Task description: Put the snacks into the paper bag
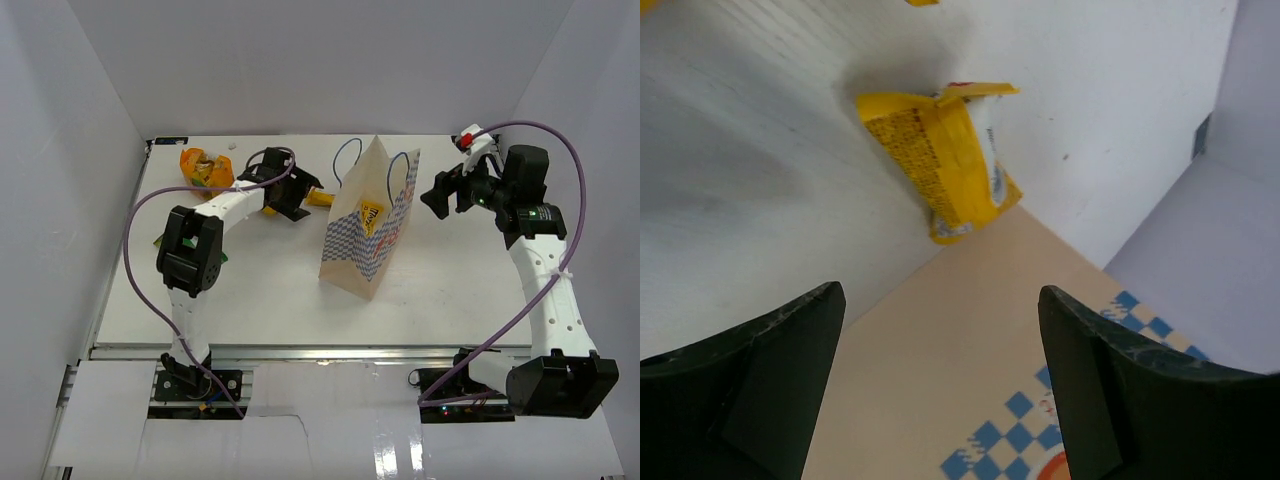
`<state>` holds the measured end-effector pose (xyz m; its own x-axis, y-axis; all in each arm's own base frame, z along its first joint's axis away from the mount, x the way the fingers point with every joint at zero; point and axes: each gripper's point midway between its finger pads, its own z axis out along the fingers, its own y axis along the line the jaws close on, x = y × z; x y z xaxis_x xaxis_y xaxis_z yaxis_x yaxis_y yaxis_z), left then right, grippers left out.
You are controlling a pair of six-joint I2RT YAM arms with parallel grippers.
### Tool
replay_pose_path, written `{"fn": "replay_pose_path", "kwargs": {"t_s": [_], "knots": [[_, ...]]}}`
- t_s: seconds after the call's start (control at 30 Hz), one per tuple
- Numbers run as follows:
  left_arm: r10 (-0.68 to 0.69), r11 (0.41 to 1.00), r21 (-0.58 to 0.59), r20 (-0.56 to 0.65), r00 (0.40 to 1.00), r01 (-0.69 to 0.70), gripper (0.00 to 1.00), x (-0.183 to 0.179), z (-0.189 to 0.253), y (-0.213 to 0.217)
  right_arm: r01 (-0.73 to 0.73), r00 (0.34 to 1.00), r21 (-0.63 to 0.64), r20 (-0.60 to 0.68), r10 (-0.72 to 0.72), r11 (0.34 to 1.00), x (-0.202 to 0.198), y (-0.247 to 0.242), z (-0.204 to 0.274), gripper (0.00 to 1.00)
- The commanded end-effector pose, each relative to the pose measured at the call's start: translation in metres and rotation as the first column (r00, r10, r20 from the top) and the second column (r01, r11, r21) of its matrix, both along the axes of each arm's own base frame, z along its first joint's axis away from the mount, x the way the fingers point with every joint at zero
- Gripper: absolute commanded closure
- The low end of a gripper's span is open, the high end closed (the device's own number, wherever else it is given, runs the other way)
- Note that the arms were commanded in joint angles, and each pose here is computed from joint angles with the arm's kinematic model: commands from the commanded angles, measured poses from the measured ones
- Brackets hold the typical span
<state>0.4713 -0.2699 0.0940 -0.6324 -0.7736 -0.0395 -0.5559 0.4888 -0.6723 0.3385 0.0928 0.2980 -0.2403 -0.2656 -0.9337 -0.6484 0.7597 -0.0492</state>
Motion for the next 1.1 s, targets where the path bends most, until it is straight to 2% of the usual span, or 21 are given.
{"fn": "replay_pose_path", "kwargs": {"t_s": [0.0,0.07,0.17,0.43,0.53,0.57,0.6,0.73,0.83,0.93,1.0,1.03,1.07], "knots": [[0.196,0.974,-0.122,0.014,0.981,-0.193,0.12,0.029,0.022,-0.017,0.048,0.999,0.032,0.016,-0.049,0.998,0.007,-0.01,0.005,0.13],[0.237,0.958,-0.155,-0.032,0.971,-0.239,0.13,0.035,0.013,-0.021,0.06,0.998,0.037,0.004,-0.06,0.998,0.008,-0.013,0.001,0.13],[0.277,0.947,-0.144,-0.079,0.958,-0.286,0.16,0.041,-0.006,-0.024,0.09,0.996,0.039,-0.011,-0.09,0.995,0.011,-0.02,-0.005,0.13],[0.344,0.938,-0.009,-0.108,0.933,-0.347,0.2,0.059,-0.034,-0.02,0.135,0.991,0.043,-0.025,-0.134,0.99,0.012,-0.032,-0.01,0.13],[0.362,0.932,0.025,-0.11,0.926,-0.361,0.34,0.064,-0.044,-0.017,0.135,0.991,0.051,-0.029,-0.134,0.989,0.012,-0.032,-0.011,0.13],[0.364,0.932,0.032,-0.111,0.925,-0.362,0.43,0.065,-0.047,-0.017,0.138,0.99,0.055,-0.029,-0.137,0.989,0.012,-0.032,-0.01,0.13],[0.362,0.932,0.045,-0.114,0.925,-0.359,0.47,0.064,-0.049,-0.016,0.139,0.99,0.056,-0.029,-0.138,0.989,0.012,-0.032,-0.01,0.13],[0.341,0.939,0.07,-0.103,0.934,-0.336,0.57,0.064,-0.055,-0.015,0.138,0.99,0.058,-0.029,-0.136,0.989,0.01,-0.032,-0.009,0.13],[0.303,0.951,0.089,-0.054,0.952,-0.297,0.62,0.067,-0.047,-0.014,0.133,0.991,0.061,-0.03,-0.131,0.989,0.009,-0.032,-0.01,0.13],[0.266,0.958,0.091,0.068,0.962,-0.271,0.7,0.078,-0.014,-0.011,0.126,0.992,0.064,-0.032,-0.124,0.99,0.008,-0.03,-0.01,0.13],[0.216,0.964,0.108,0.203,0.955,-0.241,0.76,0.086,0.025,-0.006,0.12,0.993,0.063,-0.031,-0.118,0.991,0.007,-0.03,-0.011,0.14],[0.176,0.97,0.111,0.3,0.937,-0.217,0.78,0.089,0.06,-0.005,0.114,0.993,0.064,-0.03,-0.112,0.991,0.006,-0.029,-0.011,0.14],[0.167,0.964,0.136,0.349,0.922,-0.227,0.79,0.09,0.073,0.002,0.111,0.994,0.064,-0.029,-0.109,0.992,0.005,-0.028,-0.011,0.14]]}}
